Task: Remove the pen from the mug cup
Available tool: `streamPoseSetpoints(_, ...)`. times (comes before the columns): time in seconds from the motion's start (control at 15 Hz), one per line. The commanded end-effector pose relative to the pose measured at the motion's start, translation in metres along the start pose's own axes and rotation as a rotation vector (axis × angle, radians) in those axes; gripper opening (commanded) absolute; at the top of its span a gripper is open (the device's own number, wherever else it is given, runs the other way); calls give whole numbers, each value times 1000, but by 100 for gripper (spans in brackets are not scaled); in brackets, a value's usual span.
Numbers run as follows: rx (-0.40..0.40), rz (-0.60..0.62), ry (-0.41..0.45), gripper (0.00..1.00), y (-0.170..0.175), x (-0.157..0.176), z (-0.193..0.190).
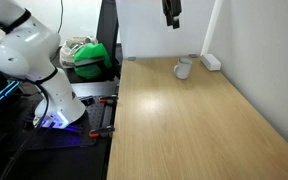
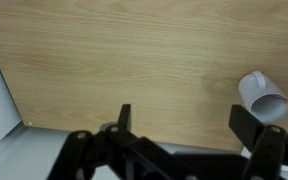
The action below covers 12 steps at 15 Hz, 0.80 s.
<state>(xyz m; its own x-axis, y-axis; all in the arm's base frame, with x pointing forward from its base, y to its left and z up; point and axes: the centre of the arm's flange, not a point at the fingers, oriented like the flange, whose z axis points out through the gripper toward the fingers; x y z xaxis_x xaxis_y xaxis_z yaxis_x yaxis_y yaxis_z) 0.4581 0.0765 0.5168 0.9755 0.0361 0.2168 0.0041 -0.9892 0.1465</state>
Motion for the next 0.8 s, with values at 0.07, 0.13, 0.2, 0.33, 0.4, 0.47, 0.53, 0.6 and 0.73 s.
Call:
streamPoseSetpoints(0.07,0,0,0,100,0,0,0)
streamPoseSetpoints(0.13,0,0,0,100,0,0,0)
streamPoseSetpoints(0.2,0,0,0,100,0,0,0)
streamPoseSetpoints(0.33,0,0,0,100,0,0,0)
streamPoseSetpoints(0.4,-5,-2,7,100,0,0,1)
streamPoseSetpoints(0.47,-9,-7,18,100,0,1,2)
streamPoseSetpoints(0.53,-2,-18,35,100,-1,2,2)
streamPoseSetpoints(0.6,-2,-22,55,100,-2,4,4)
streamPoseSetpoints(0.73,18,-45,107,100,-1,9,5)
